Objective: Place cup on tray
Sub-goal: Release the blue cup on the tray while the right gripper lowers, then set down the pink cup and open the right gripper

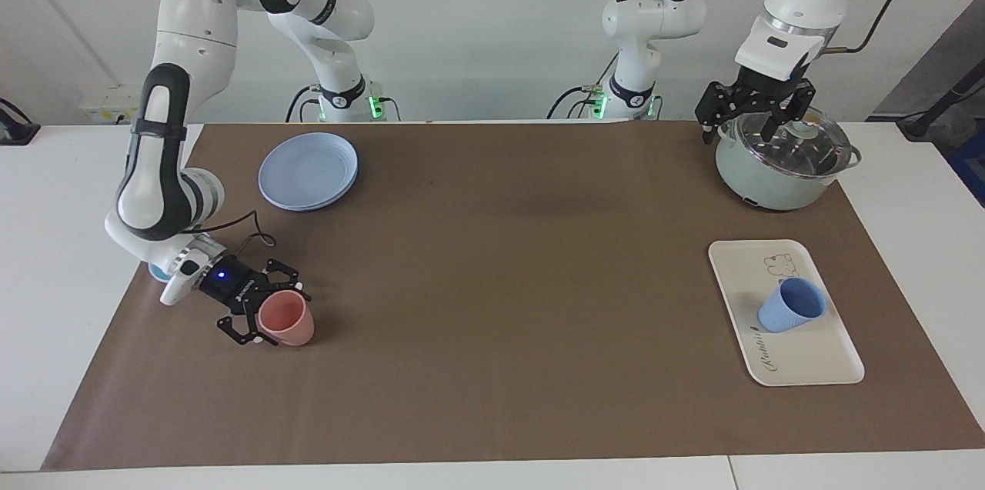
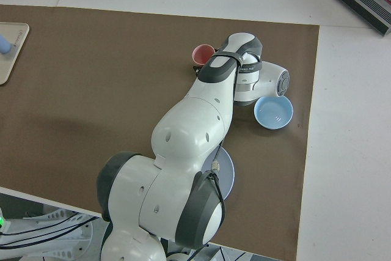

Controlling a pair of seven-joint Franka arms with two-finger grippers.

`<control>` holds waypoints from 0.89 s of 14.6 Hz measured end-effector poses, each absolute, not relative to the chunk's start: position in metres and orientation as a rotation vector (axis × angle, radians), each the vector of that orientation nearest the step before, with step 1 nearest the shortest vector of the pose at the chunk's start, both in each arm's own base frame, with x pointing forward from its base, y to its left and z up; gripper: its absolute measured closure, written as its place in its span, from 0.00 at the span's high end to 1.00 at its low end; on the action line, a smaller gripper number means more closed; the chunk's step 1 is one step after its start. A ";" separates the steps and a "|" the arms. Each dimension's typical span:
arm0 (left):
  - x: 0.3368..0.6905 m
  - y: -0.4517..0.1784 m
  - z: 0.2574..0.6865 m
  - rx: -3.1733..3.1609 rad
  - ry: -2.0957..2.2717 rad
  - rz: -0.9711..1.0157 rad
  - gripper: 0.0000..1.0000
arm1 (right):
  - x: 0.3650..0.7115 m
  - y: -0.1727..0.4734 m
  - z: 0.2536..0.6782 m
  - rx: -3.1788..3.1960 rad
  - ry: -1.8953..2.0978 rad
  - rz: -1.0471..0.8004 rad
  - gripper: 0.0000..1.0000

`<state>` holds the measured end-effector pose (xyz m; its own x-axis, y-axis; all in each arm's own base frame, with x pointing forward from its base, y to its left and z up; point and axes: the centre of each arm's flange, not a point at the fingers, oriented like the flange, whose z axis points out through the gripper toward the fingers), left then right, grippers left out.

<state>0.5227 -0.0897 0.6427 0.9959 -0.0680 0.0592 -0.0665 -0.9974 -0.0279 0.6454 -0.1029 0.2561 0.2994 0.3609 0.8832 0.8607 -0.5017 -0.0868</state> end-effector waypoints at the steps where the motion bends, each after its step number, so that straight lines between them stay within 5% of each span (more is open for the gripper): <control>1: 0.522 -0.088 0.643 -3.119 0.098 -0.093 1.00 | 0.646 -0.102 0.258 -1.996 -1.086 -1.151 1.00; 8: 0.526 -0.066 0.636 -3.123 0.035 -0.070 1.00 | 0.648 -0.099 0.282 -1.922 -1.103 -1.181 1.00; 13: 0.526 -0.063 0.634 -3.121 0.084 -0.062 1.00 | 0.651 -0.093 0.358 -1.960 -1.045 -1.143 1.00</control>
<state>0.5259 -0.0633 0.6336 0.9978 -0.0541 0.0393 -0.0534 -0.9984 -0.0196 0.6507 -0.0933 0.3577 0.3084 0.3161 0.8972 0.8652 -0.4852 -0.1265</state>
